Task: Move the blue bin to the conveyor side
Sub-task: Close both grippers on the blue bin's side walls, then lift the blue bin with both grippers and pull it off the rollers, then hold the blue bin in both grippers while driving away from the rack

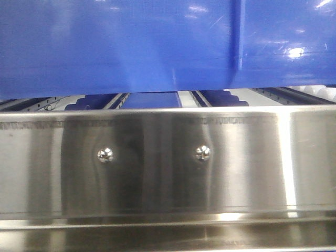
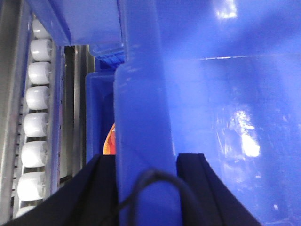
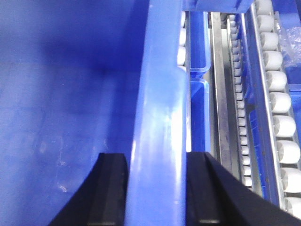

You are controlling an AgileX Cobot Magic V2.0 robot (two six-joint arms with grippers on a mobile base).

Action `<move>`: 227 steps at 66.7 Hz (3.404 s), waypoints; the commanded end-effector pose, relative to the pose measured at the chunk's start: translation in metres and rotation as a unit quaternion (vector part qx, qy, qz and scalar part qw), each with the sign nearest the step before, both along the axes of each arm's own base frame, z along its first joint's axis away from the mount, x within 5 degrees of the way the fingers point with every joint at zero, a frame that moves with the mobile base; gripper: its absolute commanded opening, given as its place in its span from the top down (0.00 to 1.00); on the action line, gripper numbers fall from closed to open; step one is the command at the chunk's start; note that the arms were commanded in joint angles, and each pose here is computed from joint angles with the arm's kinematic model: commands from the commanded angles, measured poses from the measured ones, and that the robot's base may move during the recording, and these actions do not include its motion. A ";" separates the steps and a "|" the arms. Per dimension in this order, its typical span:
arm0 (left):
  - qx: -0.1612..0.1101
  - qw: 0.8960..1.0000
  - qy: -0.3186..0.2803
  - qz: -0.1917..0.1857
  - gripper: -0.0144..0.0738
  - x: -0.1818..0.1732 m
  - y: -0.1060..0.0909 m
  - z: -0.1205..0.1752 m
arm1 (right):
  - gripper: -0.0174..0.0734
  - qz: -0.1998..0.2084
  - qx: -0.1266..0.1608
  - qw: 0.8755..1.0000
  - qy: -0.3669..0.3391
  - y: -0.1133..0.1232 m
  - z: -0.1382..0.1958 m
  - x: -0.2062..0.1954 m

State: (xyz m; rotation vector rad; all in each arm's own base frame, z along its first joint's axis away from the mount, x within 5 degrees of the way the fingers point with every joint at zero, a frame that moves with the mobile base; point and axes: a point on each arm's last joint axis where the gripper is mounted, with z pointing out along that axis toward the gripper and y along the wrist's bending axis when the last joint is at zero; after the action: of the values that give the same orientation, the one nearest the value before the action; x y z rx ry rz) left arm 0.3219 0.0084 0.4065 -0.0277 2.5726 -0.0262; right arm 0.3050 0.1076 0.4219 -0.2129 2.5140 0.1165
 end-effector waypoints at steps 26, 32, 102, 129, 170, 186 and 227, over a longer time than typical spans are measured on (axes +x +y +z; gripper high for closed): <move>0.002 0.994 -0.110 -0.002 0.86 -0.059 -0.003 0.058 | 0.89 0.005 0.028 0.997 -0.077 -0.016 0.047 -0.044; 0.003 0.990 -0.143 -0.001 0.86 -0.078 -0.003 0.068 | 0.89 0.004 0.034 0.995 -0.096 -0.022 0.057 -0.059; -0.012 0.941 -0.337 -0.001 0.86 -0.201 -0.010 0.077 | 0.89 0.014 0.093 0.956 -0.278 -0.068 0.092 -0.183; -0.012 0.941 -0.337 -0.001 0.86 -0.201 -0.010 0.077 | 0.89 0.014 0.094 0.954 -0.283 -0.068 0.093 -0.182; -0.012 0.941 -0.337 -0.001 0.86 -0.201 -0.010 0.077 | 0.89 0.014 0.094 0.954 -0.283 -0.068 0.093 -0.182; -0.012 0.941 -0.337 -0.001 0.86 -0.201 -0.010 0.077 | 0.89 0.014 0.094 0.954 -0.283 -0.068 0.093 -0.182; -0.011 0.937 -0.349 -0.002 0.86 -0.210 -0.010 0.080 | 0.89 0.014 0.095 0.954 -0.284 -0.068 0.093 -0.182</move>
State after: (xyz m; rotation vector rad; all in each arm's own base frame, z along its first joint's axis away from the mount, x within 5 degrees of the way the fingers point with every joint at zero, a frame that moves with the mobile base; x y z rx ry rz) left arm 0.1200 -0.0047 0.4709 -0.0354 2.0094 -0.1159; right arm 0.1259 0.0499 0.4986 -0.1760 2.0749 0.3671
